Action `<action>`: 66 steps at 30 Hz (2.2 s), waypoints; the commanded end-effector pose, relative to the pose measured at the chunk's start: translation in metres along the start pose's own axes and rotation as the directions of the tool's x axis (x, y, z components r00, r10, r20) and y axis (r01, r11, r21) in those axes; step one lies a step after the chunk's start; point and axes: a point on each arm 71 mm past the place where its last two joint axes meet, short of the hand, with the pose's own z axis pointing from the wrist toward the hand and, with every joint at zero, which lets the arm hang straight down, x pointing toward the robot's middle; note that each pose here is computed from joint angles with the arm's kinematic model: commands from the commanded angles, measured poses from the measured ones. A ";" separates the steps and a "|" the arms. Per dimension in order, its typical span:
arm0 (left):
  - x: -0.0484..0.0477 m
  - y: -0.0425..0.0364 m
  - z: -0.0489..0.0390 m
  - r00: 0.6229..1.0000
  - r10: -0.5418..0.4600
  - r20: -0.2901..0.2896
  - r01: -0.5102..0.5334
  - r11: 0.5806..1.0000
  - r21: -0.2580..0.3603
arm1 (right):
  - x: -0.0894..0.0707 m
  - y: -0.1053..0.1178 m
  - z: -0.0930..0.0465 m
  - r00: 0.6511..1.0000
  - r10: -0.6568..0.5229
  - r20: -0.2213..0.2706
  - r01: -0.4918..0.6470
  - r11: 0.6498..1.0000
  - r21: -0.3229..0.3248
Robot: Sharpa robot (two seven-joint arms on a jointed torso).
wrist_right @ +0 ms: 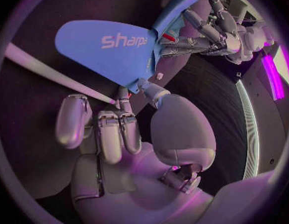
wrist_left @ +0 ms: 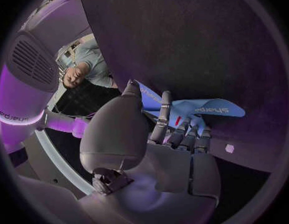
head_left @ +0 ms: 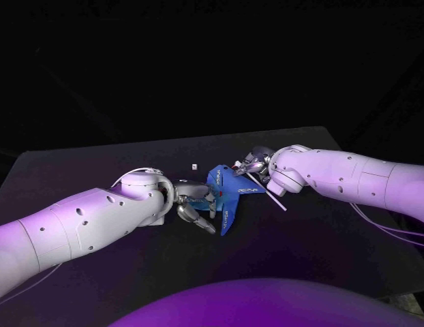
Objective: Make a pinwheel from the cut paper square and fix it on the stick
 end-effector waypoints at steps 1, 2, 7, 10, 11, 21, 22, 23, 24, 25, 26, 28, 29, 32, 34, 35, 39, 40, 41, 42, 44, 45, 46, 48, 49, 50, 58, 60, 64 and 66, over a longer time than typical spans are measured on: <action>0.0072 0.0018 0.0006 0.999 -0.011 -0.046 0.010 1.000 -0.013 | 0.004 -0.001 0.001 1.000 0.009 -0.024 -0.009 1.000 0.003; 0.0072 0.0019 0.0006 0.999 -0.011 -0.046 0.010 1.000 -0.013 | 0.004 -0.001 0.001 1.000 0.011 -0.020 -0.011 1.000 0.000; 0.0073 0.0021 0.0004 0.999 -0.011 -0.047 0.011 1.000 -0.013 | 0.004 0.002 0.002 1.000 0.029 -0.009 -0.029 0.999 -0.017; 0.0073 0.0022 0.0004 0.999 -0.011 -0.048 0.011 1.000 -0.014 | 0.006 0.004 0.002 0.999 0.040 -0.013 -0.040 0.999 -0.027; 0.0073 0.0022 0.0004 0.999 -0.011 -0.048 0.011 1.000 -0.014 | 0.006 0.005 0.002 0.999 0.043 -0.014 -0.044 0.999 -0.030; 0.0075 0.0023 0.0002 0.999 -0.012 -0.050 0.011 1.000 -0.015 | 0.006 0.008 0.004 0.999 0.054 -0.006 -0.054 0.998 -0.040; 0.0075 0.0023 0.0002 0.999 -0.012 -0.050 0.011 1.000 -0.015 | 0.006 0.008 0.004 0.999 0.054 -0.005 -0.054 0.998 -0.040; 0.0075 0.0022 0.0002 0.999 -0.012 -0.050 0.011 1.000 -0.014 | 0.005 0.009 0.005 0.999 0.054 -0.003 -0.054 0.998 -0.040; 0.0075 0.0022 0.0002 0.999 -0.012 -0.050 0.011 1.000 -0.014 | 0.005 0.009 0.005 0.999 0.054 -0.001 -0.054 0.998 -0.040; 0.0075 0.0022 0.0002 0.999 -0.012 -0.050 0.011 1.000 -0.014 | 0.005 0.009 0.006 0.999 0.053 0.002 -0.053 0.998 -0.040; 0.0075 0.0021 0.0002 0.999 -0.012 -0.050 0.011 1.000 -0.014 | 0.005 0.010 0.007 0.999 0.052 0.004 -0.052 0.998 -0.041; 0.0075 0.0020 0.0003 0.999 -0.012 -0.050 0.011 1.000 -0.014 | 0.005 0.012 0.008 0.999 0.051 0.007 -0.051 0.998 -0.043; 0.0075 0.0020 0.0003 0.999 -0.012 -0.051 0.011 1.000 -0.014 | 0.005 0.012 0.008 0.999 0.050 0.009 -0.050 0.998 -0.044; 0.0075 0.0020 0.0003 0.999 -0.012 -0.051 0.011 1.000 -0.015 | 0.005 0.015 0.010 0.999 0.049 0.014 -0.048 0.998 -0.050; 0.0076 0.0019 0.0003 0.999 -0.012 -0.051 0.011 1.000 -0.014 | 0.005 0.016 0.011 0.999 0.048 0.020 -0.047 0.997 -0.055; 0.0076 0.0019 0.0003 0.999 -0.012 -0.051 0.011 1.000 -0.014 | 0.005 0.016 0.011 0.999 0.048 0.021 -0.047 0.997 -0.056; 0.0076 0.0020 0.0003 0.999 -0.012 -0.052 0.011 1.000 -0.015 | 0.004 0.018 0.011 0.998 0.046 0.030 -0.044 0.997 -0.065; 0.0077 0.0020 0.0003 0.999 -0.012 -0.053 0.011 1.000 -0.015 | 0.004 0.018 0.012 0.999 0.045 0.031 -0.043 0.997 -0.067; 0.0077 0.0021 0.0003 0.999 -0.012 -0.053 0.011 1.000 -0.016 | 0.004 0.018 0.012 0.999 0.044 0.032 -0.042 0.997 -0.068; 0.0077 0.0021 0.0003 0.999 -0.012 -0.053 0.011 1.000 -0.016 | 0.004 0.018 0.012 0.999 0.043 0.033 -0.040 0.997 -0.069; 0.0077 0.0021 0.0004 0.998 -0.012 -0.054 0.011 1.000 -0.016 | 0.004 0.018 0.011 0.999 0.040 0.035 -0.037 0.997 -0.070; 0.0077 0.0021 0.0004 0.998 -0.012 -0.054 0.011 1.000 -0.016 | 0.003 0.018 0.011 0.999 0.039 0.035 -0.036 0.997 -0.071; 0.0077 0.0021 0.0004 0.998 -0.012 -0.054 0.011 1.000 -0.016 | 0.003 0.017 0.011 0.999 0.038 0.036 -0.035 0.997 -0.071; 0.0077 0.0022 0.0004 0.998 -0.012 -0.054 0.011 1.000 -0.017 | 0.003 0.017 0.011 0.999 0.035 0.037 -0.032 0.997 -0.073; 0.0078 0.0022 0.0004 0.998 -0.012 -0.055 0.011 1.000 -0.017 | 0.003 0.017 0.011 0.999 0.034 0.038 -0.031 0.997 -0.075; 0.0078 0.0023 0.0004 0.998 -0.012 -0.055 0.012 1.000 -0.017 | 0.003 0.018 0.010 0.999 0.034 0.040 -0.031 0.997 -0.077; 0.0080 0.0026 0.0003 0.998 -0.013 -0.058 0.012 1.000 -0.019 | 0.004 0.022 0.006 0.998 0.025 0.058 -0.018 0.993 -0.117; 0.0080 0.0027 0.0002 0.998 -0.013 -0.058 0.012 1.000 -0.019 | 0.005 0.023 0.004 0.998 0.015 0.068 -0.006 0.991 -0.133; 0.0081 0.0029 0.0000 0.998 -0.014 -0.058 0.012 1.000 -0.020 | 0.006 0.027 -0.003 0.995 -0.028 0.098 0.045 0.983 -0.179; 0.0082 0.0031 -0.0001 0.998 -0.014 -0.059 0.013 1.000 -0.020 | 0.006 0.029 -0.006 0.992 -0.054 0.116 0.077 0.976 -0.203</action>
